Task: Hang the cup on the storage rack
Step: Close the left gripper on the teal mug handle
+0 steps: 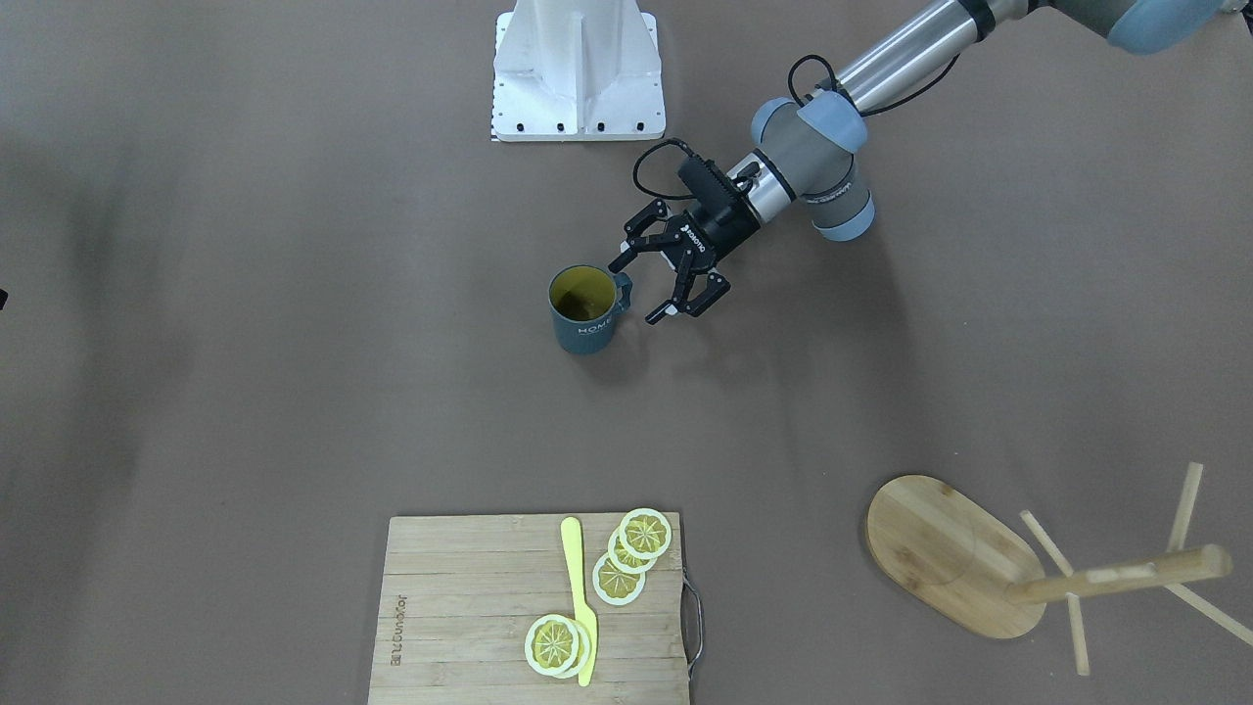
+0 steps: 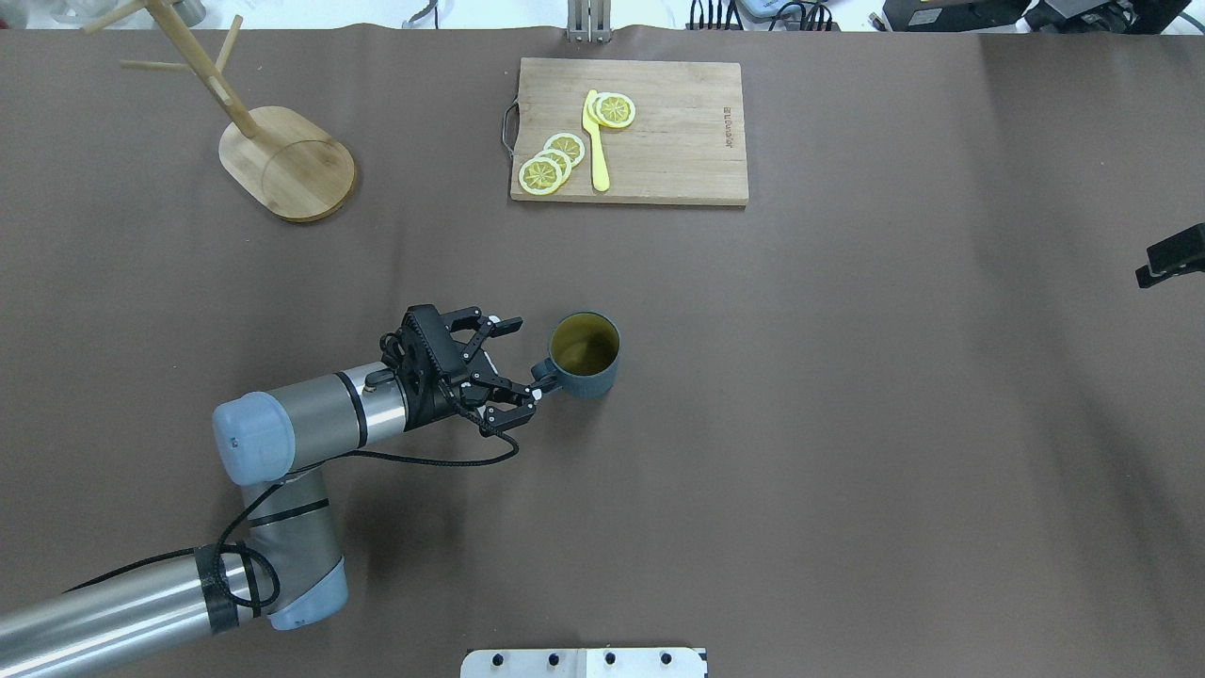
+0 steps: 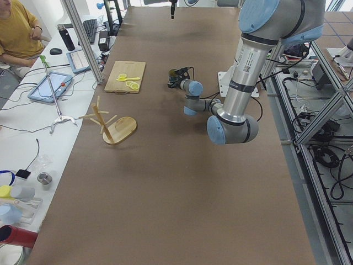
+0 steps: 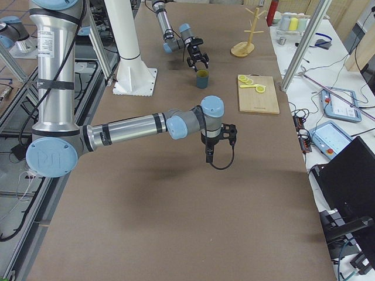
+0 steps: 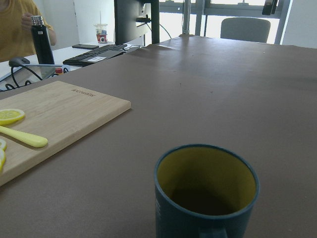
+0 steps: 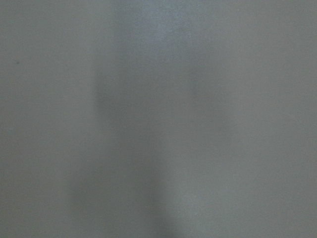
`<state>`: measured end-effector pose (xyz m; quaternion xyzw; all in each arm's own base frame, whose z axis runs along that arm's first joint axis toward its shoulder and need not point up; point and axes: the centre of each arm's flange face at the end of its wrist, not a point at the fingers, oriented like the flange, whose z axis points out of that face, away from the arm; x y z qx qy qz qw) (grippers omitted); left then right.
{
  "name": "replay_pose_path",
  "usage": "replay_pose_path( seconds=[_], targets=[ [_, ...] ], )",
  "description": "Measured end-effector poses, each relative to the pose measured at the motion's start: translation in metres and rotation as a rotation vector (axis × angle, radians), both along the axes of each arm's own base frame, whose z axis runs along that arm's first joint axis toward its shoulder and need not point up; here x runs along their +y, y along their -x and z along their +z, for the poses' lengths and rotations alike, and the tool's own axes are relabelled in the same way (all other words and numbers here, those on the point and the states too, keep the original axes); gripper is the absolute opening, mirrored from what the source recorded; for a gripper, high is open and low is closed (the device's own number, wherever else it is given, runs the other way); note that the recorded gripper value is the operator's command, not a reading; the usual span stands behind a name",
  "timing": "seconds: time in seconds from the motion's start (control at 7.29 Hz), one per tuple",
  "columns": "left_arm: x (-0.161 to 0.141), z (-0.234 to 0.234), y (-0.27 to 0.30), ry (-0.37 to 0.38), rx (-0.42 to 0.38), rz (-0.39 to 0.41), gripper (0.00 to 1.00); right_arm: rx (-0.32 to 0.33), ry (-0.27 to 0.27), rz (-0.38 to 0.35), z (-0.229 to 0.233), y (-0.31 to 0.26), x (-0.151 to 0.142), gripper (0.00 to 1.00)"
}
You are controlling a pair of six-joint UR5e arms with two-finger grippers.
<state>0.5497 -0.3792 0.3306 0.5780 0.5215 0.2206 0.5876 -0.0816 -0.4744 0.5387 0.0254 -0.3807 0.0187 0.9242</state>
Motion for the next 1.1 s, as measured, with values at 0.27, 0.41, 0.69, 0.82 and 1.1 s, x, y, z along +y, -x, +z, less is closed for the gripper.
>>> replay_pose_path(
  seconds=[0.27,0.41,0.69,0.82,1.1],
  targets=[
    [-0.001,0.0,-0.006,0.011,-0.019,0.003,0.67,0.003,0.001,0.0,0.004,-0.004,0.001,1.0],
    [0.0,0.001,-0.007,0.015,-0.024,0.005,0.57,0.004,0.002,0.0,0.004,-0.004,0.001,1.0],
    [0.006,0.004,-0.01,0.022,-0.027,0.017,0.32,0.002,0.0,0.001,0.001,-0.004,-0.001,1.0],
    [0.01,0.004,-0.012,0.026,-0.024,0.024,0.08,0.0,-0.001,0.002,0.0,-0.004,-0.001,1.0],
    [0.014,0.004,-0.012,0.066,0.0,0.043,0.0,-0.006,0.001,0.004,-0.003,-0.003,-0.002,1.0]
  ],
)
